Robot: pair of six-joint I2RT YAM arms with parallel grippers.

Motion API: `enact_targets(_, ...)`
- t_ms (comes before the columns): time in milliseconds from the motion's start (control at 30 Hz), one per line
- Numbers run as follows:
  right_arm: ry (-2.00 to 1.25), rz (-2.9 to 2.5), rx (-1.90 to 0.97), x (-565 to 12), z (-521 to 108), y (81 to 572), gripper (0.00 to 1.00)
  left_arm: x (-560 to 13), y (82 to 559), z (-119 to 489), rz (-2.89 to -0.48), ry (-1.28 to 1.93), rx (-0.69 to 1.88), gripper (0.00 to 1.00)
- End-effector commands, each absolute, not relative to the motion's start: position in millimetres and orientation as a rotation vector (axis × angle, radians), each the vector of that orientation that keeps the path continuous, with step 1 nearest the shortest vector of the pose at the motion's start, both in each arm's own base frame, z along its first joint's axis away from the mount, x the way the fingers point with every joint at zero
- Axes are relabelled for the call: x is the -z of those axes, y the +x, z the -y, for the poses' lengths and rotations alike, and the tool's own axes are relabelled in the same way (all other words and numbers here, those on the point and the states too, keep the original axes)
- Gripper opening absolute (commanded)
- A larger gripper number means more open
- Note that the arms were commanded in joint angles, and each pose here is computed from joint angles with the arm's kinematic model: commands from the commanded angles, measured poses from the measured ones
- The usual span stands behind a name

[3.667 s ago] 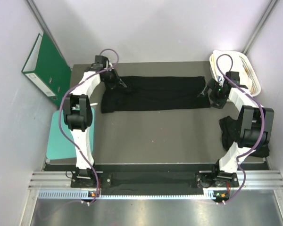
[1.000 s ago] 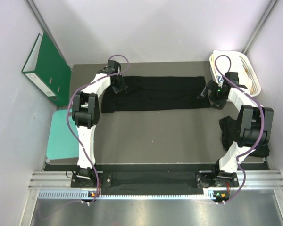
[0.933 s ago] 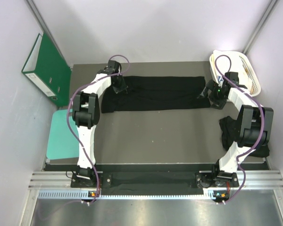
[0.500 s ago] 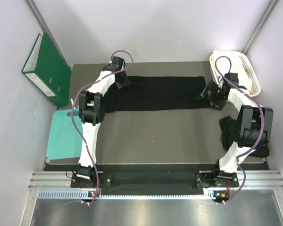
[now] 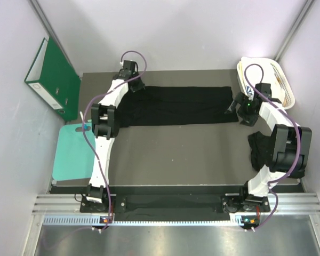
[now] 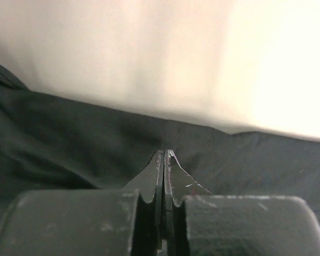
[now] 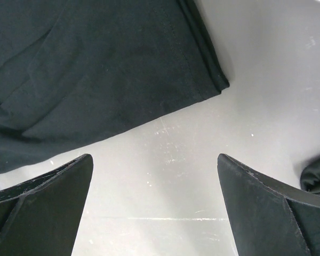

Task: Fold and stack the t-shirts
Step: Fold the other side of the tshirt into a rectangle

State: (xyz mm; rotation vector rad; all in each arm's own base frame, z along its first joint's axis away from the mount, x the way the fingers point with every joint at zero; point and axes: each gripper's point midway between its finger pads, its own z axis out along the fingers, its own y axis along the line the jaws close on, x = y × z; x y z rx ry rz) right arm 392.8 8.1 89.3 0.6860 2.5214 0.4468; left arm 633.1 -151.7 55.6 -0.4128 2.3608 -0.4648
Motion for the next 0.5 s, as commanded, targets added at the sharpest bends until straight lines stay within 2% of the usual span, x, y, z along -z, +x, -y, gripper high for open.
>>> enact_targets(0, 0.646, -2.477, -0.386, -101, -3, 395, 1.0, -150, 637, 142, -2.195, -0.366, 0.547, 0.0)
enact_targets(233, 0.701, -2.486, -0.215, -76, 12, 403, 1.0, -209, 575, 122, -2.166, -0.306, 0.515, 0.0)
enact_targets(467, 0.704, -2.456, -0.169, -55, 10, 425, 1.0, -259, 525, 120, -2.149, -0.244, 0.535, 0.0)
